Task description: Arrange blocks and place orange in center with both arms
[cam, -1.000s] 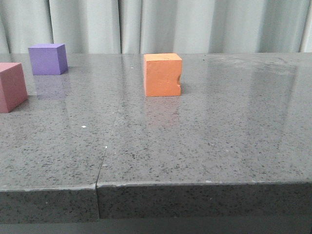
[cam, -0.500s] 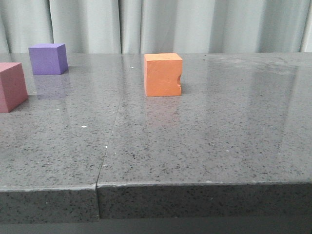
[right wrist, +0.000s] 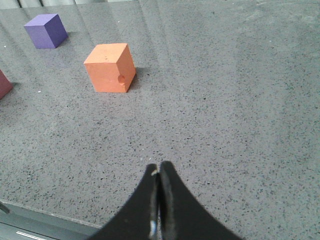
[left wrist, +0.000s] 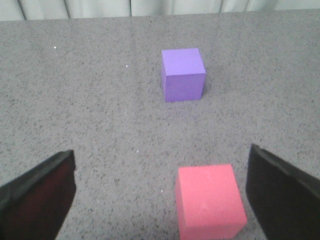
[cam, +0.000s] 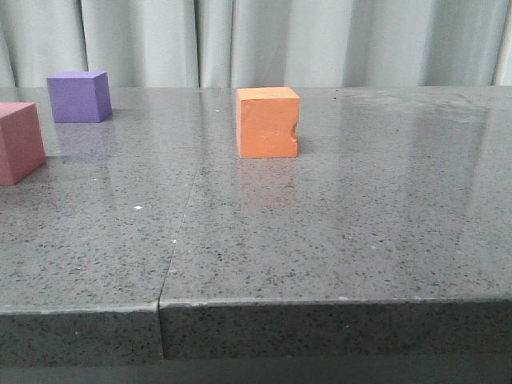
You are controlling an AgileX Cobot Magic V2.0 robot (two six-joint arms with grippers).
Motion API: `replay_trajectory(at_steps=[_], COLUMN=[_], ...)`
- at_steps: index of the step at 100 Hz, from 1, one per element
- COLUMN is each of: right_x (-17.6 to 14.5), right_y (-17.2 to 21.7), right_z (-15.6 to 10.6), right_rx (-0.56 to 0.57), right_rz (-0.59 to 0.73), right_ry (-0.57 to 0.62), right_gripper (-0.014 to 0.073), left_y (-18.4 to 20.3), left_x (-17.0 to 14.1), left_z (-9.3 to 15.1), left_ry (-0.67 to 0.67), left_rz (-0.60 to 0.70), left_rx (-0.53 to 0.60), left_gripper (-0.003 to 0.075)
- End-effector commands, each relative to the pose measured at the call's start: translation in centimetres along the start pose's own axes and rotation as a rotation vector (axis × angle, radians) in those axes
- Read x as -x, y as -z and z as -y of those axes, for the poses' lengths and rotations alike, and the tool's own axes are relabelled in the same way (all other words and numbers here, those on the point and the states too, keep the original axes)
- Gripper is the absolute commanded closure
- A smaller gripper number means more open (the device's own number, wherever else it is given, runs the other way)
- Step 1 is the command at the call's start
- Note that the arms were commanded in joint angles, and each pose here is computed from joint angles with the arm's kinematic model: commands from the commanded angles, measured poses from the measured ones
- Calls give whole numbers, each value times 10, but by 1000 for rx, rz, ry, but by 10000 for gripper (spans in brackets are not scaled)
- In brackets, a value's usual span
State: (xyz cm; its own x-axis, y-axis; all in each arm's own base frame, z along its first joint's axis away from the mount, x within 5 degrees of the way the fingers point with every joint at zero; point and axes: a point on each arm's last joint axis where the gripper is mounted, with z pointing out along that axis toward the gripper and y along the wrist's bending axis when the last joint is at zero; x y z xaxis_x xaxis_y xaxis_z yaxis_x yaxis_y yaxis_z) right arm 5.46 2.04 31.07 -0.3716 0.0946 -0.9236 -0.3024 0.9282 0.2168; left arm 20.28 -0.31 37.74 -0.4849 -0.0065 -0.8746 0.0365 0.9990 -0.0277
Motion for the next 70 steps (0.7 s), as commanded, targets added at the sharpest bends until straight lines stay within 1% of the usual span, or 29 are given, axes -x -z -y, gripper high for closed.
replay_trajectory(at_steps=[1,9,14,18,23,27,36,46,70], right_x=[12,12,12,12,12,12,12,12,12], right_y=[2,2,2,2,2,2,2,2,2], right_z=[-3,-3,-3,-3,-3,-3,-3,-3,-3], right_rx=[18,18,18,18,18,18,18,18,18], right_rz=[75,75,75,75,75,75,75,75,75], right_ry=[21,21,21,21,21,21,21,21,21], right_gripper=[663,663,663,663,663,663,663,663,663], left_y=[4,-4,-8,-11,-15,-19,-27,-36,-66], left_x=[26,34,40,45,50,56,65,73,88], left_z=[3,4,7,10,15,21,29,36,45], left_ry=[27,0,-24,-47,-130,-156,-215,-315,-546], left_rz=[114,76,61,53,51,58,65,51,-14], left_rx=[-25,-40,-68,-104,-161,-224,-323,-420,-568], left_gripper=[42,51,51,51,51,51,51,51,51])
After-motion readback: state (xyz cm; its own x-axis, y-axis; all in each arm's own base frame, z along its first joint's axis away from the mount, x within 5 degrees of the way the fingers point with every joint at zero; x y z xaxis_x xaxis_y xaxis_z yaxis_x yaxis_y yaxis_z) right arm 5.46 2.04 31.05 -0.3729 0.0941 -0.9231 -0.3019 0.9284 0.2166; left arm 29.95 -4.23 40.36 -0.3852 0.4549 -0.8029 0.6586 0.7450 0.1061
